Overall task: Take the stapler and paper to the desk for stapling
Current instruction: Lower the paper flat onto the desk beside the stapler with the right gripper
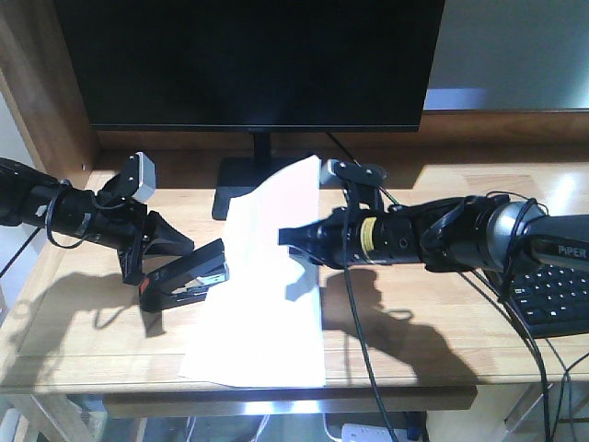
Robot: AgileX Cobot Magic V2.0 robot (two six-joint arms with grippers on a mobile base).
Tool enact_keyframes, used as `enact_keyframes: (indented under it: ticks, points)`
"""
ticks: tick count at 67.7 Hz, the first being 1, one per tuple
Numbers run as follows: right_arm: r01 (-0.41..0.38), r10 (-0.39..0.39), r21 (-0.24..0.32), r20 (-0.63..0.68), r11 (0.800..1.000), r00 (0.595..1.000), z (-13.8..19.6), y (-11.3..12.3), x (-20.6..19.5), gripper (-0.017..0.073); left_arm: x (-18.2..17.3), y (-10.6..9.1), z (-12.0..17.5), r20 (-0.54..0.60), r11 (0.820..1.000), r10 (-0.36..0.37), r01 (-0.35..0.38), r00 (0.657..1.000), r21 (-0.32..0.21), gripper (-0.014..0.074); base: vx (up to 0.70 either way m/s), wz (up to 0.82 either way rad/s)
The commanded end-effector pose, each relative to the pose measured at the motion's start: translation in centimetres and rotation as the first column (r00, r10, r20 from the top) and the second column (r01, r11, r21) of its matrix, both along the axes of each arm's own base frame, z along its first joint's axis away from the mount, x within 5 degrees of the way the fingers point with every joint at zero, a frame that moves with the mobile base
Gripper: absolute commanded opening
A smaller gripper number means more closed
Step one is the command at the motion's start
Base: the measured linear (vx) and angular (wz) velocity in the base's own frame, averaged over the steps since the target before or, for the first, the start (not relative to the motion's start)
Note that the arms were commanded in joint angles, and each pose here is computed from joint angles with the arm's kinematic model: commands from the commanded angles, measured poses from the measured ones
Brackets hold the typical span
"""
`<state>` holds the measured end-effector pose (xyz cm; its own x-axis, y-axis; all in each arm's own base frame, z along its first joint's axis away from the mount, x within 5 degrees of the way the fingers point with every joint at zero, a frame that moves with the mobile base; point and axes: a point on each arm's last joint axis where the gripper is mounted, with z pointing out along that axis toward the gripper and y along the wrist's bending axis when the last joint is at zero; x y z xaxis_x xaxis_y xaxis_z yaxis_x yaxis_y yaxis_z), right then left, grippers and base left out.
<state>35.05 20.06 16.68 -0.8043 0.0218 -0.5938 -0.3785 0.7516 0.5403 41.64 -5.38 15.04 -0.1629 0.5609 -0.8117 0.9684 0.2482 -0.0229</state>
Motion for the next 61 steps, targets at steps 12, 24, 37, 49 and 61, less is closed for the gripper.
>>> enact_keyframes:
  ticks: [12,24,37,49,61]
  points:
    - [-0.035,0.029,0.109,0.059,0.993,0.998,2.8,0.7,0.4,-0.0002,0.1,-0.4,3.5,0.065,0.998,0.013,-0.009,0.998,-0.062,-0.0006,0.0,0.0]
    - [-0.013,0.012,0.096,0.014,0.995,1.0,1.0,0.8,0.8,-0.0002,0.1,-0.4,3.5,0.065,0.998,0.013,-0.009,0.998,-0.062,-0.0006,0.0,0.0]
    - [-0.006,0.008,0.105,-0.017,0.994,1.0,-0.5,1.2,1.5,-0.0002,0.1,-0.4,3.5,0.065,0.998,0.013,-0.009,0.998,-0.062,-0.0006,0.0,0.0]
    - [-0.003,0.004,0.112,-0.017,0.994,1.0,-1.0,1.7,2.5,0.0006,0.1,-0.4,3.5,0.065,0.998,0.013,-0.009,0.998,-0.062,-0.0006,0.0,0.0]
    - [-0.003,0.007,0.121,-0.034,0.993,0.999,-1.7,1.9,2.8,0.0063,0.1,-0.4,3.5,0.065,0.998,0.013,-0.009,0.998,-0.062,-0.0006,0.0,0.0]
